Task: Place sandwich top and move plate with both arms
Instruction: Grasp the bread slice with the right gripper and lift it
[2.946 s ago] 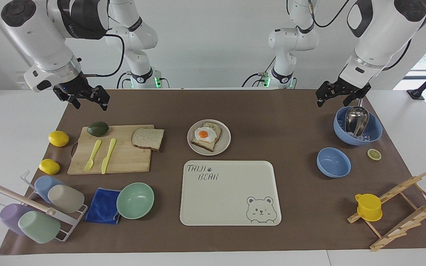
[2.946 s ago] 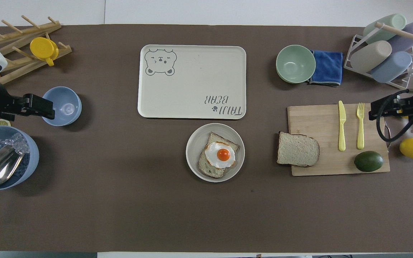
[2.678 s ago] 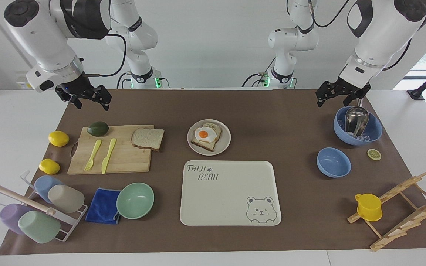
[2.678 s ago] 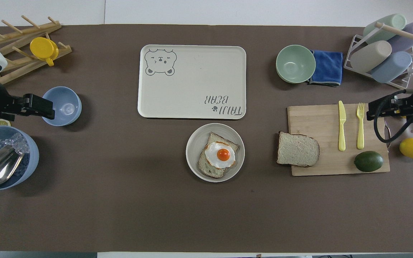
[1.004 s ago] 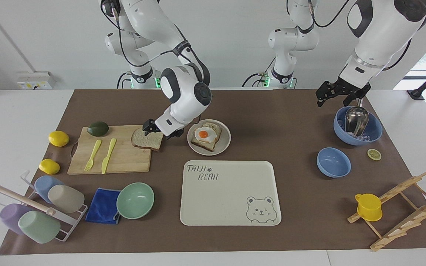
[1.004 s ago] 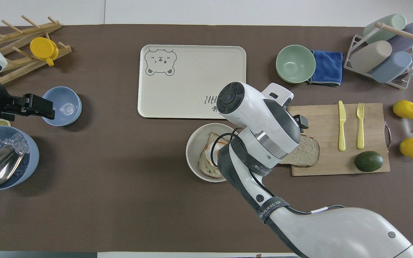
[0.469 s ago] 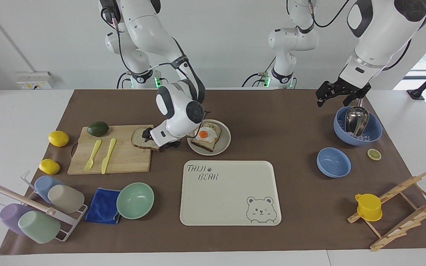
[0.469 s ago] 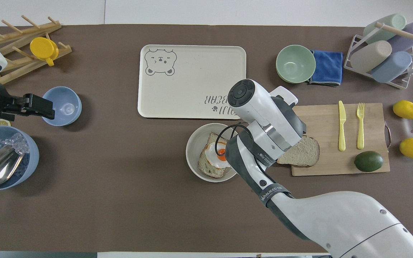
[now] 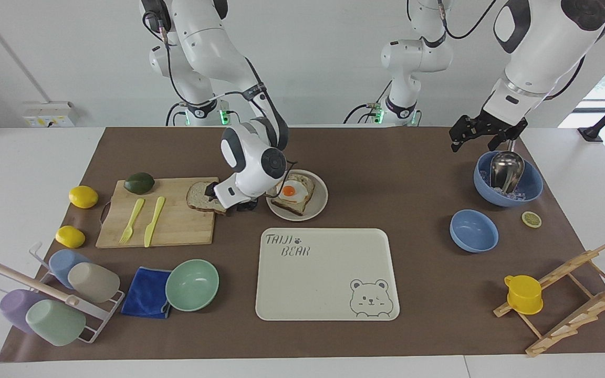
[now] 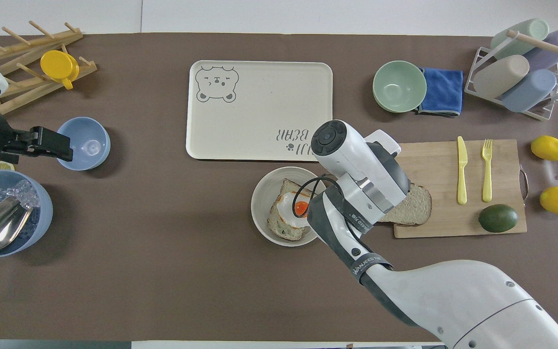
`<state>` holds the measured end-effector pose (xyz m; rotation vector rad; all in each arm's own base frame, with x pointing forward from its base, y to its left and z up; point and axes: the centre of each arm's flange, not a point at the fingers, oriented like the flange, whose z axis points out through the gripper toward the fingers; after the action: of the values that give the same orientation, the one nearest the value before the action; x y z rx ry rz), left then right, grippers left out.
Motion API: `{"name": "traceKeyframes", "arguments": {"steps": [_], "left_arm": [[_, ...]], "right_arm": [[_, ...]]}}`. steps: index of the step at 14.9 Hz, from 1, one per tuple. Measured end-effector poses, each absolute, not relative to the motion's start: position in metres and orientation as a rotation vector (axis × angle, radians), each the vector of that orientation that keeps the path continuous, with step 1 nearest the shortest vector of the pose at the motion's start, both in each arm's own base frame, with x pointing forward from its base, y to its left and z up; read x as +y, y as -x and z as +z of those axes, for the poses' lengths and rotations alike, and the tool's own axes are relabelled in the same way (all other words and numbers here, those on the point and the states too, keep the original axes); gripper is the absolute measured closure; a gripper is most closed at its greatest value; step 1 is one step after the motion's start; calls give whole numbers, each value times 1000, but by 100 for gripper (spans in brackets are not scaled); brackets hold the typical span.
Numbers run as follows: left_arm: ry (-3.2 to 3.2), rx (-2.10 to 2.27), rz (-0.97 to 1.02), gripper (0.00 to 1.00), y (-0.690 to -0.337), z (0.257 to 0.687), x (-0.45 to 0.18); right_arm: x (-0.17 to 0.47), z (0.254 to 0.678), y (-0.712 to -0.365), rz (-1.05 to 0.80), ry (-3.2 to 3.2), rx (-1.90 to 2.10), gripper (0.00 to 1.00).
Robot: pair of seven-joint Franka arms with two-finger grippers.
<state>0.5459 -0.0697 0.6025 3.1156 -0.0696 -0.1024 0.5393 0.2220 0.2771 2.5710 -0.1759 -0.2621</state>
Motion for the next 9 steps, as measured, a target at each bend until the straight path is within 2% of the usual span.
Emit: {"name": "traceKeyframes", "arguments": {"steps": [6,7,8,9], "left_arm": [[-3116,-69,-102,0,-546,603,-70],[-3116,-69,-102,0,-546,603,-70],[-3116,-69,-102,0,-546,603,-70],[-3116,-69,-102,0,-546,603,-69]], "right_arm": [[217,274,-525,-291,-2556,-167,0],[216,274,-523,-294,-2554,-167,6],[215,274,-521,-298,-2551,-166,6],[215,273,-520,-302,-2549,-165,13]]}}
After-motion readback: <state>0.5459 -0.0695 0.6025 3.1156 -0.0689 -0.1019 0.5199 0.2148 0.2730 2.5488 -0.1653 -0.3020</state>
